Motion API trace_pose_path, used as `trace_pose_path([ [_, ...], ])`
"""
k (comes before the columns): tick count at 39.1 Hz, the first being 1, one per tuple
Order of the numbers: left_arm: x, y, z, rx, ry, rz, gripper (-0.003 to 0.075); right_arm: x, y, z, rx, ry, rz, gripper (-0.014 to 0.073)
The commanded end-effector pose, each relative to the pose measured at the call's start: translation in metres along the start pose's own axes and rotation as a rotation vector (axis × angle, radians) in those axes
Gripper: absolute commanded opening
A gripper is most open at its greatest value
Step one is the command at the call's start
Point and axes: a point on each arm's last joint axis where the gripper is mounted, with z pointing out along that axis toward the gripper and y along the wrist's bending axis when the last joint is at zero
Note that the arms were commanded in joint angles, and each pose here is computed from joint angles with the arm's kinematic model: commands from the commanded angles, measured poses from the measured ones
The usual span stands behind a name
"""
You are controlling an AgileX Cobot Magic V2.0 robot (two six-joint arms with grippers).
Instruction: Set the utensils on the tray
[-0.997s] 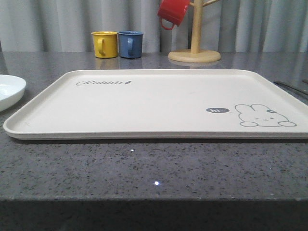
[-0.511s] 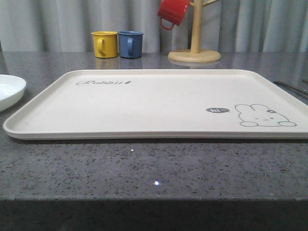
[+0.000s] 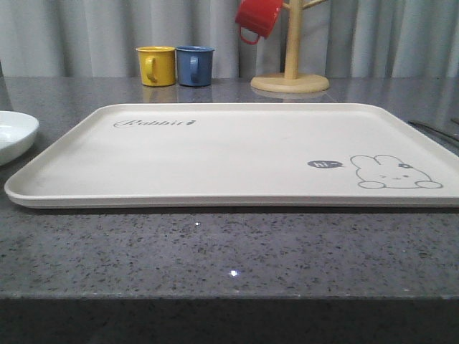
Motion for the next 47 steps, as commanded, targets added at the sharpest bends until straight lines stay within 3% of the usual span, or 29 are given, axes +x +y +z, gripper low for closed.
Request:
trace_pose_path([
  [1,-0.010,-0.002,0.002,0.008,-0.008,0.019,0.0505,-0.017,0.000,-0.002,0.009,-0.099,-0.018,0.0642],
  [14,-0.015,0.000,0.025,-0.001,0.056,0.030,0.0295,-0.017,0.000,-0.002,0.009,-0.099,-0.018,0.0642],
  [24,-0.015,0.000,0.025,-0.001,0.056,0.038,-0.0015,-0.017,0.000,-0.002,0.009,-0.099,-0.018,0.0642],
  [31,-0.024,0.001,0.012,-0.004,0.027,0.056,-0.0018,-0.017,0.000,-0.002,0.009,-0.099,-0.018,0.0642],
  [35,-0.039,0.000,-0.018,-0.033,-0.046,0.085,-0.0018,-0.017,0.000,-0.002,0.009,-0.099,-0.018,0.0642],
  [43,-0.064,-0.022,-0.066,-0.118,-0.120,0.201,-0.0018,-0.017,0.000,-0.002,0.009,-0.099,-0.018,0.0642],
  [47,-0.076,-0.044,-0.081,-0.103,-0.174,0.265,-0.0018,-0.017,0.000,-0.002,0.009,-0.099,-0.018,0.0642],
])
